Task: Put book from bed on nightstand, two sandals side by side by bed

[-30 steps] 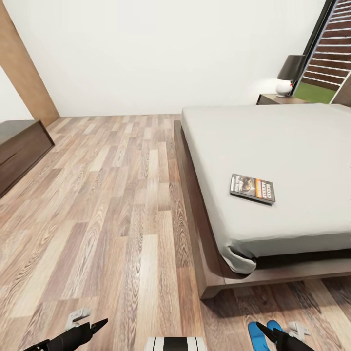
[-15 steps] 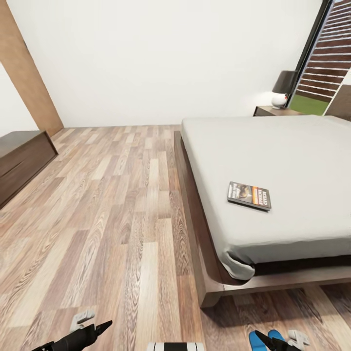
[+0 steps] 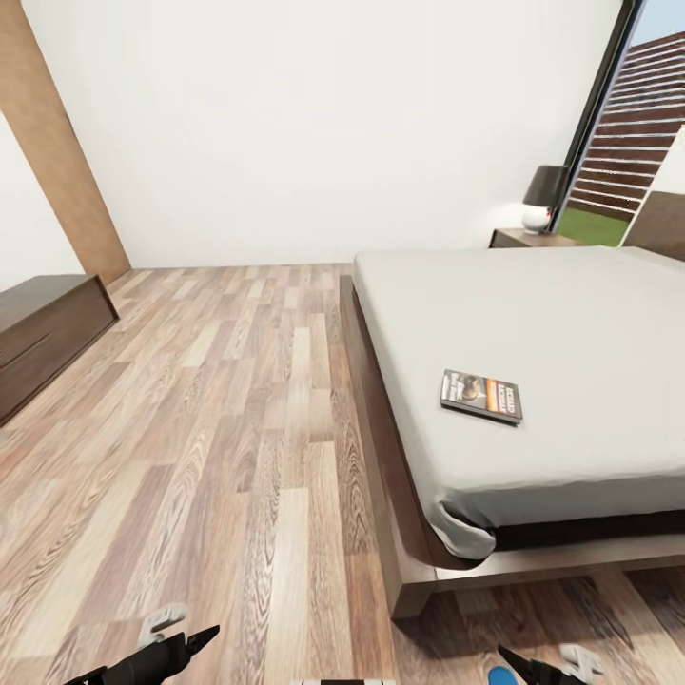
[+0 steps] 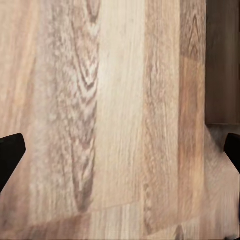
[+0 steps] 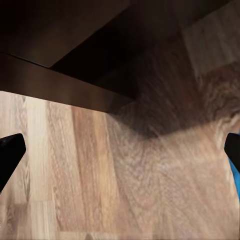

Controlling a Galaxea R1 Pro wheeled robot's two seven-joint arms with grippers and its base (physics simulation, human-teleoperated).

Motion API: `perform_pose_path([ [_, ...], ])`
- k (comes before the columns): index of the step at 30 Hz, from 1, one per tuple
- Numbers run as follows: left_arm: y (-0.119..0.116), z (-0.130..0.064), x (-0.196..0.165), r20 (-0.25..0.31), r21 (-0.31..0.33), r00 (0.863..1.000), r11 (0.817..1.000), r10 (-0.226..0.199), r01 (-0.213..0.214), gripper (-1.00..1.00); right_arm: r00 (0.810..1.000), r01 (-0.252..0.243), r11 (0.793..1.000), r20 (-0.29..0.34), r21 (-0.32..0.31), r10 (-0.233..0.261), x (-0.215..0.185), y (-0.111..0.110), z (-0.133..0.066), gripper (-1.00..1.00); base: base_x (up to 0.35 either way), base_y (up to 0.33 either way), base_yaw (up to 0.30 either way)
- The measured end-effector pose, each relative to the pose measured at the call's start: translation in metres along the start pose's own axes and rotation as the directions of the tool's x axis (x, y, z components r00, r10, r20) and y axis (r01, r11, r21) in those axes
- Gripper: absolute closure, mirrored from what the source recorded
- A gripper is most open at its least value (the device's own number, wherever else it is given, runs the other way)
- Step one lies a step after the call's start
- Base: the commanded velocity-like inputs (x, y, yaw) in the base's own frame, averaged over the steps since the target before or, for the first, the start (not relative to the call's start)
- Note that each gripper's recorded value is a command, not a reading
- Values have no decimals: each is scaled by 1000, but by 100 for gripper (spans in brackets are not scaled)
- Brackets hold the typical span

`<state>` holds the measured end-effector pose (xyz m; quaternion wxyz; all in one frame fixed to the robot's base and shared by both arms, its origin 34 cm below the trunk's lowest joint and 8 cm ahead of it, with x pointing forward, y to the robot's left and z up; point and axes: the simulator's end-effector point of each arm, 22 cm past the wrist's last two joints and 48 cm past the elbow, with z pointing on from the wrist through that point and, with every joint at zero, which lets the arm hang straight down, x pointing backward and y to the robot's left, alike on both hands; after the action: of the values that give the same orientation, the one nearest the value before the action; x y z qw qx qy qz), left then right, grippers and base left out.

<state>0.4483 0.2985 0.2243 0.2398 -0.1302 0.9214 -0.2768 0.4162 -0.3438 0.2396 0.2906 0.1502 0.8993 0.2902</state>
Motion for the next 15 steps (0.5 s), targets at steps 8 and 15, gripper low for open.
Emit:
perform_pose_path([
  [8,-11,-3,-12,28,16,999,1000,15,-15,-100,1000,14,1000,26,-14,-14,-12,8,-3,-100,0,0,0],
  [15,-19,-7,-22,51,28,998,999,26,-28,-100,999,27,999,48,-27,-25,-22,16,-5,-100,0,0,0],
])
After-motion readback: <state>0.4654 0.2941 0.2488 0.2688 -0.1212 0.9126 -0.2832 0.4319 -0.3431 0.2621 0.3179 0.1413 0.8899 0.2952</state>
